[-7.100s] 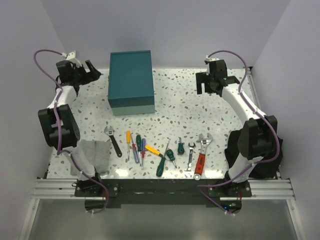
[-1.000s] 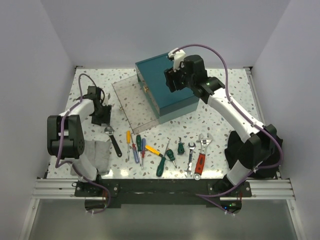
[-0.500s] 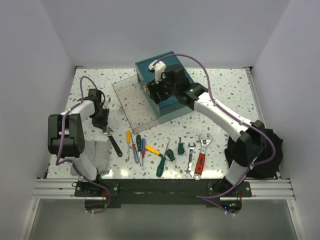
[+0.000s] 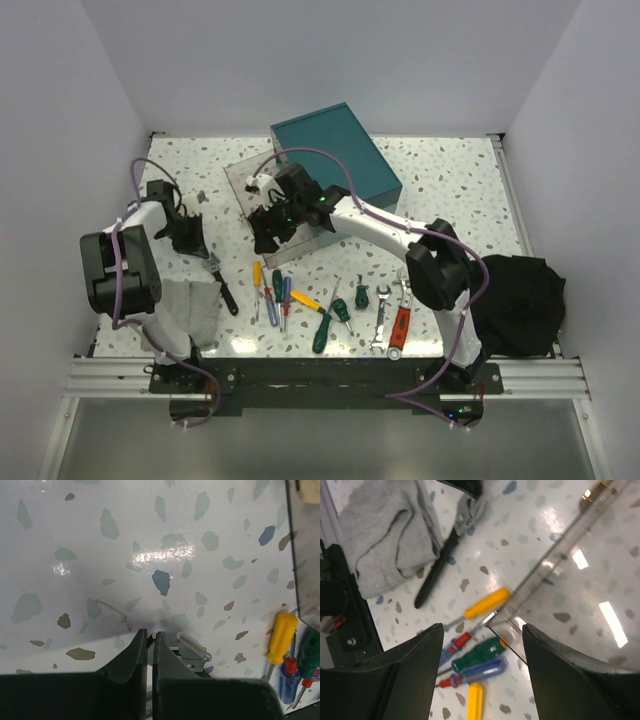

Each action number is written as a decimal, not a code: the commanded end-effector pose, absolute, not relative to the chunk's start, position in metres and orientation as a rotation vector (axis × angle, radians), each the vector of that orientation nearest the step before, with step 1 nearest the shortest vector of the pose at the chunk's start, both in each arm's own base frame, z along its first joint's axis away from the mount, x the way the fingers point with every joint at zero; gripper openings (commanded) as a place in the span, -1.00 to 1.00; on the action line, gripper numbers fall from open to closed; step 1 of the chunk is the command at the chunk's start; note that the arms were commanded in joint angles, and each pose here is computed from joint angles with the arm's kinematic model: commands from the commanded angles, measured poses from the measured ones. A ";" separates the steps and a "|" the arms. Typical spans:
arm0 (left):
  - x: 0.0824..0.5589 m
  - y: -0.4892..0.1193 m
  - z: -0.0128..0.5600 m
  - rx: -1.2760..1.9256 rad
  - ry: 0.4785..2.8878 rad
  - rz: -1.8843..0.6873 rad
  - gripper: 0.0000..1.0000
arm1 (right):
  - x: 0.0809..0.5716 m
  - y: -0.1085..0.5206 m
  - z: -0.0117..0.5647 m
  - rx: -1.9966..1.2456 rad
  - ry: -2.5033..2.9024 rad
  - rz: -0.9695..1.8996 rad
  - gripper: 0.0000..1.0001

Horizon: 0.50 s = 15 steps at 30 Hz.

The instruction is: Sort the tools into containers

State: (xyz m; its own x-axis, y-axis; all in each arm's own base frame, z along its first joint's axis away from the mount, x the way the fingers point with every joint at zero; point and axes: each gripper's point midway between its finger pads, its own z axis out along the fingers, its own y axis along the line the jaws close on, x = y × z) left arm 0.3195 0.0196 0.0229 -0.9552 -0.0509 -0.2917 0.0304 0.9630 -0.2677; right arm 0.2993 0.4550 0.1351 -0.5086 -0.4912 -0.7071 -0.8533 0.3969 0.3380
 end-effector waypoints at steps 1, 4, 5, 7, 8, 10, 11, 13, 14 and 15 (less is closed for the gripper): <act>0.332 0.000 0.066 0.098 2.615 -0.599 -1.00 | 0.277 0.503 0.184 -1.197 1.983 1.189 0.36; 0.335 -0.007 0.081 0.079 2.554 -0.668 -1.00 | 0.270 0.516 0.192 -1.214 1.950 1.208 0.36; 0.336 -0.009 0.085 0.075 2.542 -0.683 -1.00 | 0.271 0.518 0.195 -1.205 1.945 1.197 0.36; 0.339 -0.012 0.097 0.077 2.499 -0.697 -1.00 | 0.271 0.517 0.196 -1.195 1.947 1.197 0.37; 0.340 -0.014 0.101 0.065 2.490 -0.704 -1.00 | 0.270 0.516 0.195 -1.197 1.956 1.193 0.38; 0.343 -0.015 0.112 0.056 2.462 -0.712 -1.00 | 0.269 0.516 0.197 -1.202 1.950 1.196 0.40; 0.344 -0.017 0.116 0.037 2.457 -0.726 -1.00 | 0.269 0.516 0.198 -1.201 1.949 1.202 0.40; 0.349 -0.018 0.127 0.015 2.430 -0.740 -1.00 | 0.266 0.518 0.197 -1.206 1.951 1.213 0.43; 0.350 -0.020 0.132 -0.006 2.423 -0.755 -1.00 | 0.267 0.518 0.195 -1.206 1.958 1.208 0.43; 0.352 -0.021 0.137 -0.007 2.409 -0.761 -1.00 | 0.269 0.519 0.192 -1.197 1.969 1.198 0.44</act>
State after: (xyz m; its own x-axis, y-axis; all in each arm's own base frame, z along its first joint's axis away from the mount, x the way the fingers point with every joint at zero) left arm 0.3348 -0.0108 0.0920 -0.8719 -0.1066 -0.4780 0.1423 0.8788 -0.4555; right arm 0.2644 0.5115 0.1587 -0.4777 -0.4645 -0.7457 -0.8784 0.2398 0.4134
